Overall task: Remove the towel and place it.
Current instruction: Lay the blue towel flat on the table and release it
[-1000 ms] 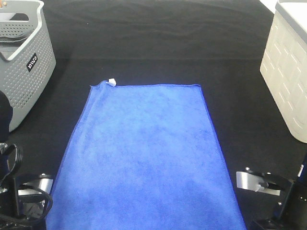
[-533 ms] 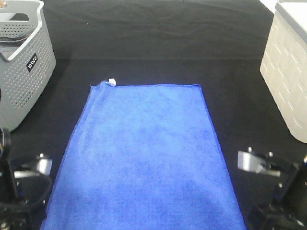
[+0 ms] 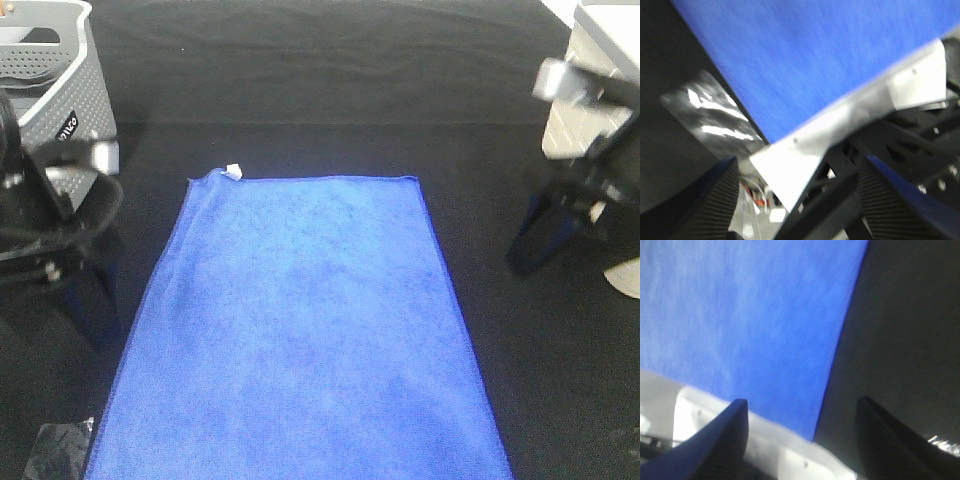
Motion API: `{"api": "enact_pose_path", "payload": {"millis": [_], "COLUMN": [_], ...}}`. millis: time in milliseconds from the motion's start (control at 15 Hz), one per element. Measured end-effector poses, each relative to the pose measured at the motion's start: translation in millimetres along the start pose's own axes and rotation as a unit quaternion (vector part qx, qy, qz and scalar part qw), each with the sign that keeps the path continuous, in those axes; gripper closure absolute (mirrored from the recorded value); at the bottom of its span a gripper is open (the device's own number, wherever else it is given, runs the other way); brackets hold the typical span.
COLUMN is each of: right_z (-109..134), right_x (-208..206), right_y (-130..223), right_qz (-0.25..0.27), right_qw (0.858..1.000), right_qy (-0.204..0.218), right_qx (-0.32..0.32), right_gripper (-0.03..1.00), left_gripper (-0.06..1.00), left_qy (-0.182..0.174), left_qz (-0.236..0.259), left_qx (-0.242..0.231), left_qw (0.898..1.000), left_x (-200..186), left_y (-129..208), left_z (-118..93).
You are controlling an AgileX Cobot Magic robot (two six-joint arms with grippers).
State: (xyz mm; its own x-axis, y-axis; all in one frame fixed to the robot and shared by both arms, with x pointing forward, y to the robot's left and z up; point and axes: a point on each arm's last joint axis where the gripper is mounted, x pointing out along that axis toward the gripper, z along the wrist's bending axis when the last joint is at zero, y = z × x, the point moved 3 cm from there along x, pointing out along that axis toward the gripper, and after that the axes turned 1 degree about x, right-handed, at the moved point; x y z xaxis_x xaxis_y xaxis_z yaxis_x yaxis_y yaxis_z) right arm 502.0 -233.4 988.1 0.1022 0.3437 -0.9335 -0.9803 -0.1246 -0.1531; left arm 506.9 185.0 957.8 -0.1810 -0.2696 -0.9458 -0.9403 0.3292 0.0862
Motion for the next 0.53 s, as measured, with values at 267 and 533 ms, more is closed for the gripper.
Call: {"api": "enact_pose_path", "payload": {"millis": [267,533], "right_z": [-21,-29], "right_x": [-15,-13], "right_y": [-58,-114], "right_qz": [-0.033,-0.033], "right_qw": [0.999,0.999], "right_qy": [-0.001,0.001], "right_qx": [0.004,-0.012], "right_gripper": [0.34,0.18], "left_gripper": [0.29,0.26], "left_qy": [-0.012,-0.029], "left_qz": [-0.083,-0.141], "left_qx": [-0.012,-0.015], "left_qw": [0.996,0.989], "left_x": [-14,-24], "left_y": [-76,-150], "left_z": [26,36]}}
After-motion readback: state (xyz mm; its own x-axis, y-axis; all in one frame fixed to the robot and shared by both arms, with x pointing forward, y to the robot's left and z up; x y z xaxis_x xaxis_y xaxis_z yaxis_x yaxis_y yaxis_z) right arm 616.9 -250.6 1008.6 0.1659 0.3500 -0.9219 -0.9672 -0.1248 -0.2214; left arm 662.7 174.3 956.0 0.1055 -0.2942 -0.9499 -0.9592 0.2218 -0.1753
